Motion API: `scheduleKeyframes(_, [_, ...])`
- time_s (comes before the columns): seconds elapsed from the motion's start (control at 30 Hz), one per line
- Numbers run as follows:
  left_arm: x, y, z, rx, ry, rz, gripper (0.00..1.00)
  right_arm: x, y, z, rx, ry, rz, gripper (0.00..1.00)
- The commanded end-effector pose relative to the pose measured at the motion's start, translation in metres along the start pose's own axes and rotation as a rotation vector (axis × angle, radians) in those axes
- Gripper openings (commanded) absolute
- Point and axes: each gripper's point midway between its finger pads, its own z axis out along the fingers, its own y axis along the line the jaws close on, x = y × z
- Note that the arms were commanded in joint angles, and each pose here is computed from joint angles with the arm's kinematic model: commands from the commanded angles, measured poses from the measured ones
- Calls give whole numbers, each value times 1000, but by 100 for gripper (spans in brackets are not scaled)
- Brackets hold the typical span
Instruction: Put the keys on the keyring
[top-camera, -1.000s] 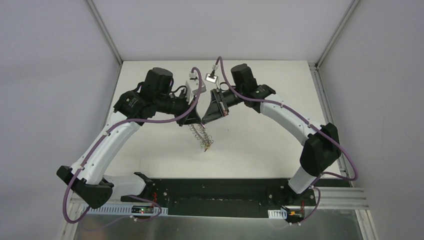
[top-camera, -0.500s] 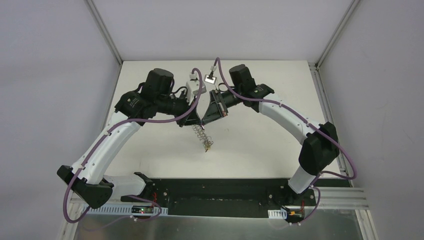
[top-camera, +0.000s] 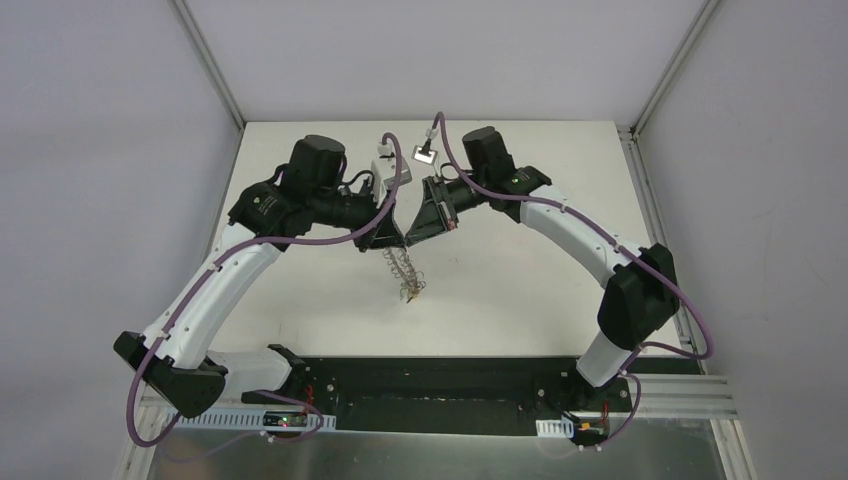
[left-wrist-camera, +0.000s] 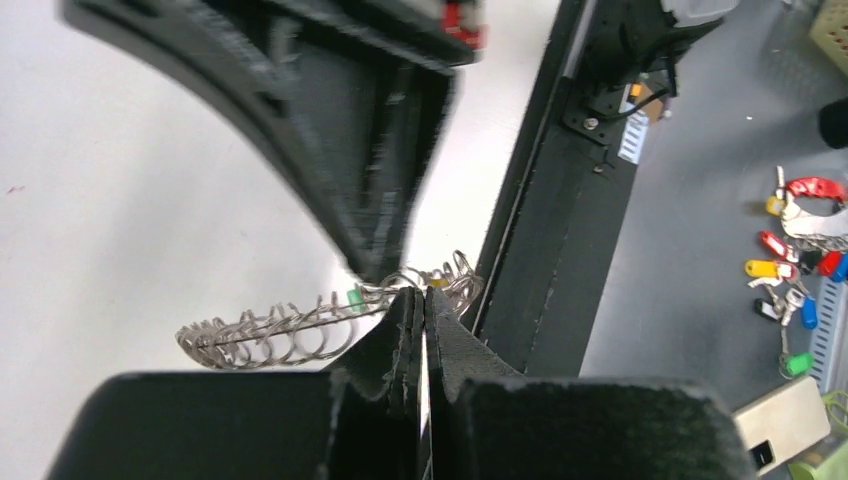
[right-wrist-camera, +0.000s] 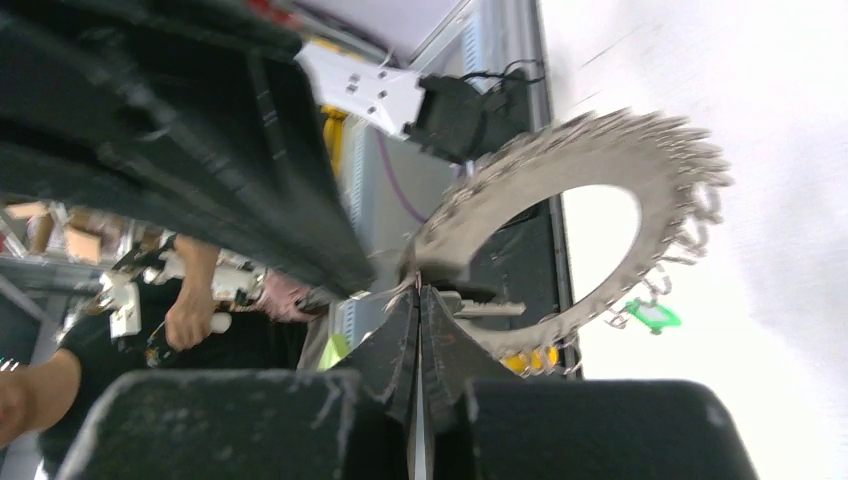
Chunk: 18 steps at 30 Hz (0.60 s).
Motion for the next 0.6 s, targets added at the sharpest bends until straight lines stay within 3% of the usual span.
scheduleKeyframes(0.0, [-22,-37,-11,165,-96,38,0,-20,-8,-12,69,-76,-91,0])
scheduleKeyframes(0.37, [-21,-33,-11,151,-103,27,0,-18,-4,-13,47,-76,-92,0])
scheduleKeyframes(0.57, [-21,-17,-15,57,-104,29,0,-15,2,-22,45,-88,-119,0])
